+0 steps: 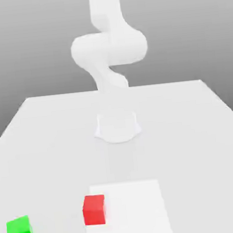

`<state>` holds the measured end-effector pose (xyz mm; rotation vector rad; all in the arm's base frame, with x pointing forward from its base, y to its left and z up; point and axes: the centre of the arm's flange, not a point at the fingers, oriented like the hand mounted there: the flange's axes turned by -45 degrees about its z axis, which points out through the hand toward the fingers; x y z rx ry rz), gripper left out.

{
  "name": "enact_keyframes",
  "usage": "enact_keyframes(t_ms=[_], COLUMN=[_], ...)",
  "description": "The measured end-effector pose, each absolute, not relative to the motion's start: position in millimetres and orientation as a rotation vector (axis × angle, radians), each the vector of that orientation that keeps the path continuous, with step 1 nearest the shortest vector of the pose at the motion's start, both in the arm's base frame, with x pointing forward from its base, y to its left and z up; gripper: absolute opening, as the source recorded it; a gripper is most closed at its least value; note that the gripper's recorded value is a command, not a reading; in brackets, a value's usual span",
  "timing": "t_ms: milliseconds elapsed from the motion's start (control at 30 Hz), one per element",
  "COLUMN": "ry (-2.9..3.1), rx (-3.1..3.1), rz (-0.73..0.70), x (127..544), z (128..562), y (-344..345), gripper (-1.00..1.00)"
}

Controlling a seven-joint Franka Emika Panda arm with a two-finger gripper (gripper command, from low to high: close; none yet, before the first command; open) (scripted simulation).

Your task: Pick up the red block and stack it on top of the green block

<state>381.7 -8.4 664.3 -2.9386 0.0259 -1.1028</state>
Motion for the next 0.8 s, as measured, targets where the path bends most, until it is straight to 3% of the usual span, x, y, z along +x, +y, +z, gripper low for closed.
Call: enact_keyframes(t_ms=[167, 367, 700, 800], ry=[0.038, 0.054, 0.09, 0.086], rx=[-3.025, -3.095, -3.141, -3.141], rz=[-0.854, -0.555, -0.048, -0.007], x=[435, 461, 423, 418], z=[560, 432, 227, 188], y=[-26, -47, -78, -78], gripper=[0.0, 0.0, 0.0, 0.0])
